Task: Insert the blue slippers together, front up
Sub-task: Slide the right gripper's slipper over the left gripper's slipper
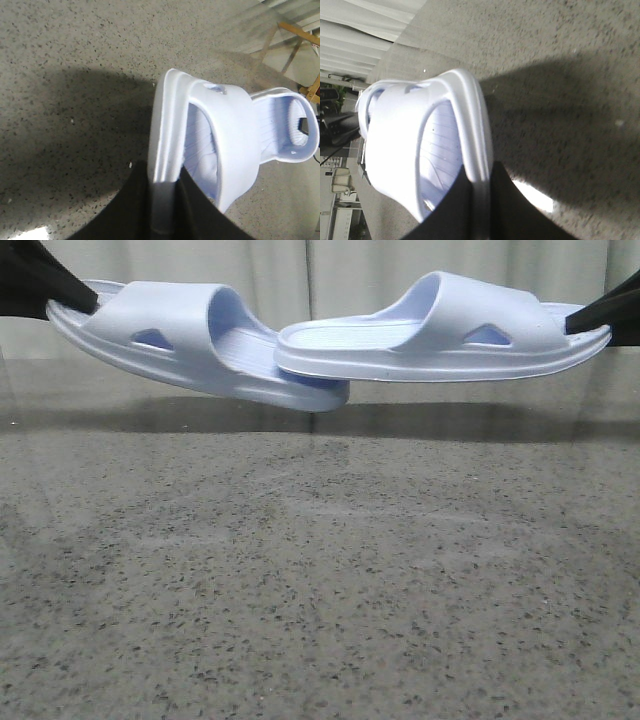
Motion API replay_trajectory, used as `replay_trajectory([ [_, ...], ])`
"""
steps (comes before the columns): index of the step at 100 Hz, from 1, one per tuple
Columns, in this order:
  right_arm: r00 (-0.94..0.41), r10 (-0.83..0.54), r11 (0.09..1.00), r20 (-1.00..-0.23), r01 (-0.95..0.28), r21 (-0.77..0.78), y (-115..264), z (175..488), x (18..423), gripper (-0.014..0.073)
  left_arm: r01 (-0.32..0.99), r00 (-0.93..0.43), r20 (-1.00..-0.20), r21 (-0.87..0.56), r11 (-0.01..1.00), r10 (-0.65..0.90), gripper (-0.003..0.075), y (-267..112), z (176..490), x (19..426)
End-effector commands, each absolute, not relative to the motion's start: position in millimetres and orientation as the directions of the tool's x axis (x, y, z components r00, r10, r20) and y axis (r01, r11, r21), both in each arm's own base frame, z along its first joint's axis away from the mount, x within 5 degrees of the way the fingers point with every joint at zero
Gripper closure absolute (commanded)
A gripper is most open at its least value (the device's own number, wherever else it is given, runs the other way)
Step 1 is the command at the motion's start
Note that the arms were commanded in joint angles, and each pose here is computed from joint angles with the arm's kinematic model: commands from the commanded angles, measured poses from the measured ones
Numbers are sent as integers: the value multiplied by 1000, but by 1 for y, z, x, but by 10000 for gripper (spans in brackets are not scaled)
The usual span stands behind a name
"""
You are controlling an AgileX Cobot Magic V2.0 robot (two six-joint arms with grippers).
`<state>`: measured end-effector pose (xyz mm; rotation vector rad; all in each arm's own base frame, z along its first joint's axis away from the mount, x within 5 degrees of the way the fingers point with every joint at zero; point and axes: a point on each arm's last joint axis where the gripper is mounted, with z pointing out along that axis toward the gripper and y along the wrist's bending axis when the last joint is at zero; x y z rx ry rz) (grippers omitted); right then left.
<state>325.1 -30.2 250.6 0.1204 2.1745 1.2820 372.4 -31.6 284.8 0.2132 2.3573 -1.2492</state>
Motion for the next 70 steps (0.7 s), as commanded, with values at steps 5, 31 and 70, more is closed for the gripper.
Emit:
replay_trajectory([
  [5, -794, 361, 424, -489, -327, 844, -28, 280, 332, 701, 406, -854, -507, -787, 465, -113, 704, -40, 322, 363],
  [31, -812, 342, 403, -474, -328, 854, -28, 277, 350, 701, 368, -870, -466, -830, 420, -160, 704, -43, 318, 369],
  [70, -863, 256, 358, -435, -333, 872, 7, 266, 370, 701, 366, -893, -430, -865, 343, -130, 704, -74, 310, 372],
])
